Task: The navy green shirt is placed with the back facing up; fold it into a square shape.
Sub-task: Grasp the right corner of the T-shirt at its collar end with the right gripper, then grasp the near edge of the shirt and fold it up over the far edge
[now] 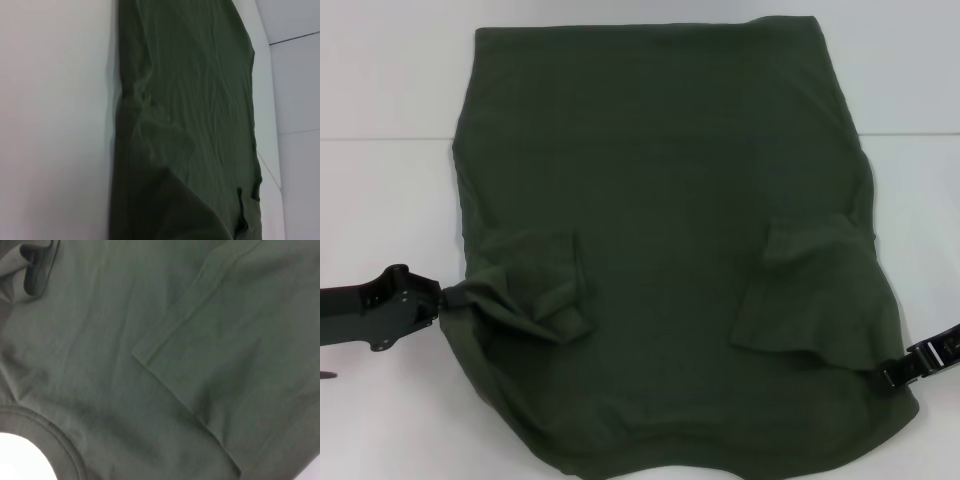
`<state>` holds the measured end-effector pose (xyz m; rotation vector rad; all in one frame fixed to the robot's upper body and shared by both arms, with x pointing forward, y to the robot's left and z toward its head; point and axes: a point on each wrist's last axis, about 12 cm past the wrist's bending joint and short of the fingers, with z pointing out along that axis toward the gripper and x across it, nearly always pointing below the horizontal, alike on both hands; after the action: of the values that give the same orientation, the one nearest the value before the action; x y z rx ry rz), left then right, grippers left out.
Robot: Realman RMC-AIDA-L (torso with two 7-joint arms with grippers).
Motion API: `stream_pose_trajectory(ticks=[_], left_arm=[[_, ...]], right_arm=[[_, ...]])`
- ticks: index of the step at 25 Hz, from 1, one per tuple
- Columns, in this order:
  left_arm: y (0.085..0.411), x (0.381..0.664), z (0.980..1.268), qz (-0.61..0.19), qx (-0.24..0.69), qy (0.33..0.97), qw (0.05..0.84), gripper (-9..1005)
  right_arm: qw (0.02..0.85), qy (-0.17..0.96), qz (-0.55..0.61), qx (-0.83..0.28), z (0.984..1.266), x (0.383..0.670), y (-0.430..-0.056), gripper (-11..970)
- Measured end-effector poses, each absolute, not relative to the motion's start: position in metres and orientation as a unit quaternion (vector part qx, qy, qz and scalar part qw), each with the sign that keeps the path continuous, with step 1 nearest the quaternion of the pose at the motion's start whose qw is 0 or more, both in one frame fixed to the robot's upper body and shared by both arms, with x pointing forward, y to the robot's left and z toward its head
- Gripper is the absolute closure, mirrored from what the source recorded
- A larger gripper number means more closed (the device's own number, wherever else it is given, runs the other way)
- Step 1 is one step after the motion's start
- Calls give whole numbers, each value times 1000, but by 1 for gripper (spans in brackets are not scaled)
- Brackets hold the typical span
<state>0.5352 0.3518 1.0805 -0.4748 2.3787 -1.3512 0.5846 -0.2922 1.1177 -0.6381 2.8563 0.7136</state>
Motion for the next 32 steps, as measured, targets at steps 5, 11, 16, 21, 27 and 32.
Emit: stream_pose_trajectory(ticks=[5, 11, 16, 21, 27, 32], left_arm=[[352, 535, 1081, -480, -167, 842, 182, 998], [351, 535, 1081, -481, -161, 842, 183, 997], [351, 531, 1087, -492, -137, 843, 172, 998], [363, 518, 1096, -477, -109, 857, 160, 998], [373, 504, 1099, -457, -87, 875, 135, 997], [379, 489, 1096, -449, -75, 883, 110, 998]], right_arm=[[64, 947, 234, -210, 1118, 585, -292, 443], [66, 948, 235, -203, 1119, 586, -294, 758], [60, 947, 239, -205, 1122, 584, -297, 916], [49, 944, 254, -203, 1126, 580, -303, 924], [41, 940, 272, -201, 1133, 574, -313, 923], [26, 934, 287, -209, 1135, 567, -315, 923]])
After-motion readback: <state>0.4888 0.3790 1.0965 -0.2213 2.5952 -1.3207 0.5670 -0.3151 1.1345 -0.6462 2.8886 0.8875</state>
